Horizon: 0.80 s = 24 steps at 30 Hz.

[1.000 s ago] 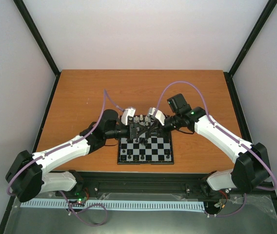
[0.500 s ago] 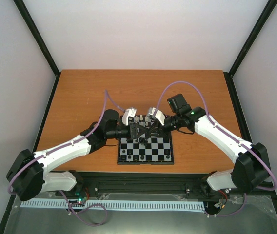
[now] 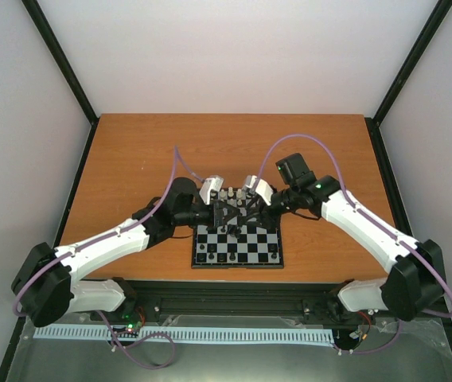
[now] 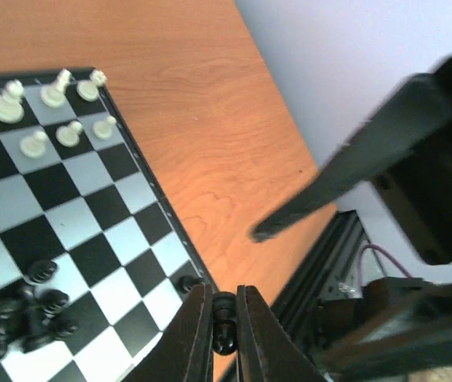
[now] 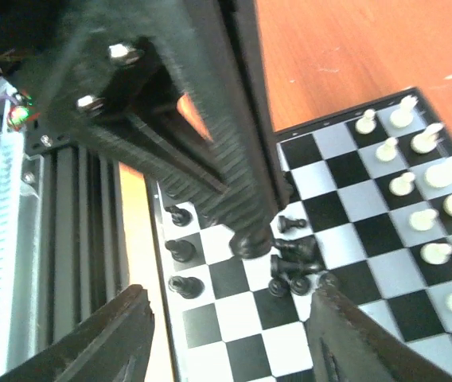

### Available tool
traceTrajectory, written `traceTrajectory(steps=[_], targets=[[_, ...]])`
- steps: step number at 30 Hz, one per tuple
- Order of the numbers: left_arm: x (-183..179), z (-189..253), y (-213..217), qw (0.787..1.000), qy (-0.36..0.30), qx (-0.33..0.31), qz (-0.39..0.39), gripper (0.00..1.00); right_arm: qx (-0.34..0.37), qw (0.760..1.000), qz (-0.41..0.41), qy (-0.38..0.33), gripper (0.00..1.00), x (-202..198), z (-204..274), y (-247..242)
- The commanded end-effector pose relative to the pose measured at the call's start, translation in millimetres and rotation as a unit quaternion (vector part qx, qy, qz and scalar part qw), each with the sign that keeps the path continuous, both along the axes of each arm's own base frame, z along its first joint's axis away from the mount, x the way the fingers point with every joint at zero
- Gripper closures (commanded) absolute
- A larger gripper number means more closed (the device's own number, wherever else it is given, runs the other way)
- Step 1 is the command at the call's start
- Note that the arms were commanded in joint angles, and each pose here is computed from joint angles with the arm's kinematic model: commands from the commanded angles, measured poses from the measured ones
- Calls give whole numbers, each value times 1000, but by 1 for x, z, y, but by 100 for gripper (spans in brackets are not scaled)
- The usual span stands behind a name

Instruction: Set up the chess pieces on the board

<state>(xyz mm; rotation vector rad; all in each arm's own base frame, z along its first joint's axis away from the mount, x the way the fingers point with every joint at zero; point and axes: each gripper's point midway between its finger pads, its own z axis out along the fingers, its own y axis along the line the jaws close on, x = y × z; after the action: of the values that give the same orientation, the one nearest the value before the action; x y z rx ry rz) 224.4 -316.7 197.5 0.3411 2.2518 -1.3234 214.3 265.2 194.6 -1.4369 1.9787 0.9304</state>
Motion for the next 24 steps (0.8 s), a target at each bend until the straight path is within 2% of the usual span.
traceTrajectory(steps=[1,4,9,16,24], targets=[[13,-7,8,993,-55,100,18,93,-37,995,-50,-80,43,4,13,-31],[8,-25,10,979,-87,186,11,93,-44,983,-121,-128,39,18,19,-60],[0,-54,15,949,-102,298,-7,94,-34,974,-181,-129,38,30,9,-89],[-13,-84,35,926,-77,369,-38,94,-39,974,-182,-131,37,28,3,-94],[-30,-113,28,915,-41,390,-99,94,-39,974,-178,-132,37,26,2,-94]])
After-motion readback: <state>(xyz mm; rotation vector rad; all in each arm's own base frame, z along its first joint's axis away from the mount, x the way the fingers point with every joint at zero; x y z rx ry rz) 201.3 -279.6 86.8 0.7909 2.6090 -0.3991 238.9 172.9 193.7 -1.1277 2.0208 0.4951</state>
